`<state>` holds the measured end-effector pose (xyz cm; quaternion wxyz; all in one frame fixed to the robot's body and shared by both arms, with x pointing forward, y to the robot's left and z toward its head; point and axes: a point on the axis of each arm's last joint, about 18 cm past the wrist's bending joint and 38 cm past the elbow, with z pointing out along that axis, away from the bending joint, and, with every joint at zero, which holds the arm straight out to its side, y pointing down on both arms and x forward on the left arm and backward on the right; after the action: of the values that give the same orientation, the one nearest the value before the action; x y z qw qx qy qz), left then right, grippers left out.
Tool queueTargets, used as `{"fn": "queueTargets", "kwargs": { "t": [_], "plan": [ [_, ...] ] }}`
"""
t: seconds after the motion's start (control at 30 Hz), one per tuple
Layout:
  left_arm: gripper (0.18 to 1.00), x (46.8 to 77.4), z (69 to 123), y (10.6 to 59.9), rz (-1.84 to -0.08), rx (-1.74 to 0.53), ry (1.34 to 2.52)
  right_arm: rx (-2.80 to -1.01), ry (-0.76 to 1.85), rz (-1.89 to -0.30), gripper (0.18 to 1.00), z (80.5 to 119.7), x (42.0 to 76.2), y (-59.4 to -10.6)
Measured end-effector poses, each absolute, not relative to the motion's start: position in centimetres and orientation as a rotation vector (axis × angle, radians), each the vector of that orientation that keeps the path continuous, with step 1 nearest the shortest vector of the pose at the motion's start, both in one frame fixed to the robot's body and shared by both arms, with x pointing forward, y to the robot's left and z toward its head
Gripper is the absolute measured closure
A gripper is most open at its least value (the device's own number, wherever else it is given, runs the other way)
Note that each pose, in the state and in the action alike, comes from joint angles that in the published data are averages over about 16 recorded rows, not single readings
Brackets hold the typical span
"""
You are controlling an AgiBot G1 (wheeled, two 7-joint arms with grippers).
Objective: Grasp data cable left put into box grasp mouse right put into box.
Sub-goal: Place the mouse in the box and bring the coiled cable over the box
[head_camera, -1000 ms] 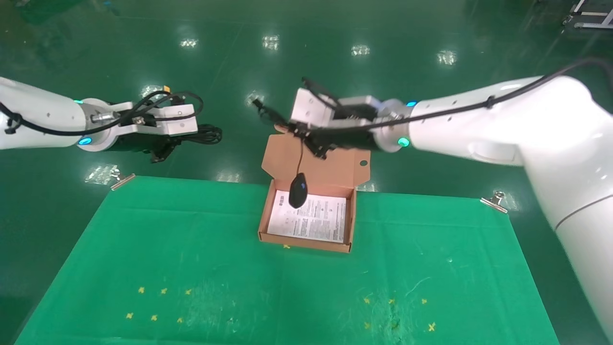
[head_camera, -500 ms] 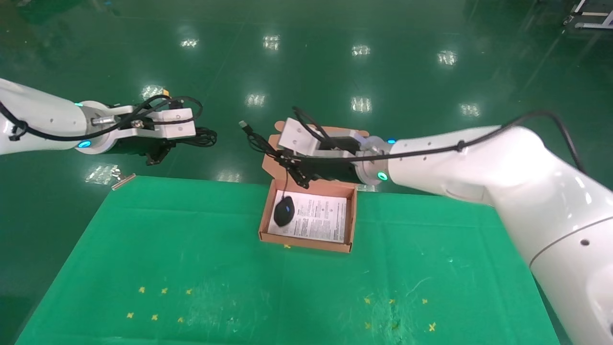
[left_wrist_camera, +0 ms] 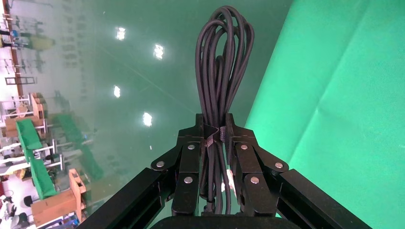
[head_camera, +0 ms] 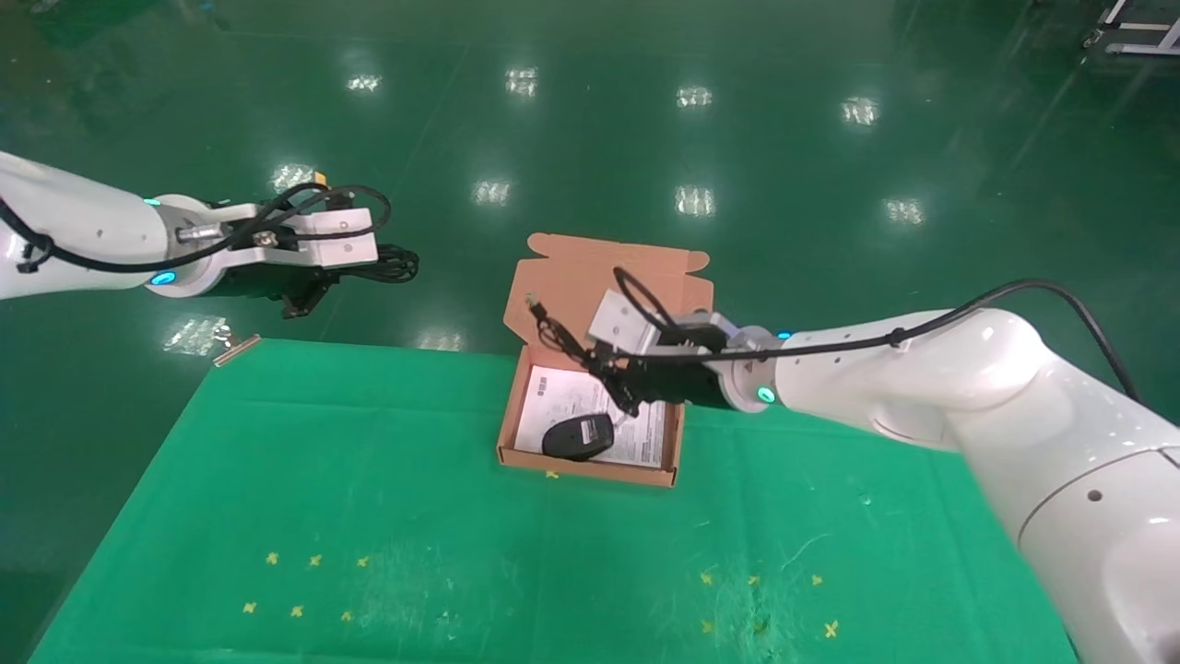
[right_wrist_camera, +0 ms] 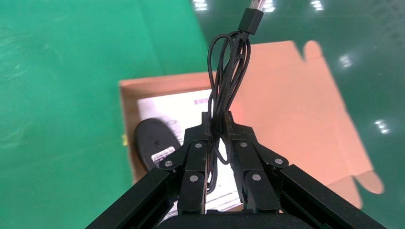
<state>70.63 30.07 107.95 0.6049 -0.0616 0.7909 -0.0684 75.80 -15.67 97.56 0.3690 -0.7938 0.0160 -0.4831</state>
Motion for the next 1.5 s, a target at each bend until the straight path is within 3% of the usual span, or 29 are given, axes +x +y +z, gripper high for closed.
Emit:
{"fn": "queueTargets", "kwargs": {
  "t": [0.47,0.67,1.17,1.5],
  "plan": [
    [0.924,70.8,107.5,29.5,-0.169,-0.126,1.837,-2.052,0.037,-1.228,0.908,96.7,75.7,-16.0],
    [0.924,71.6,106.0,27.6,-0.195,-0.068,1.848,-2.041,0.037,-1.241,0.84,97.2,75.5,-16.8],
    [0.924,75.7,99.8,19.2,-0.322,0.124,1.852,-2.015,0.108,-1.377,0.546,100.5,74.8,-23.7],
    [0.924,76.5,96.2,14.8,-0.423,0.216,1.87,-2.014,0.158,-1.44,0.343,101.9,73.4,-28.1]
  ]
}}
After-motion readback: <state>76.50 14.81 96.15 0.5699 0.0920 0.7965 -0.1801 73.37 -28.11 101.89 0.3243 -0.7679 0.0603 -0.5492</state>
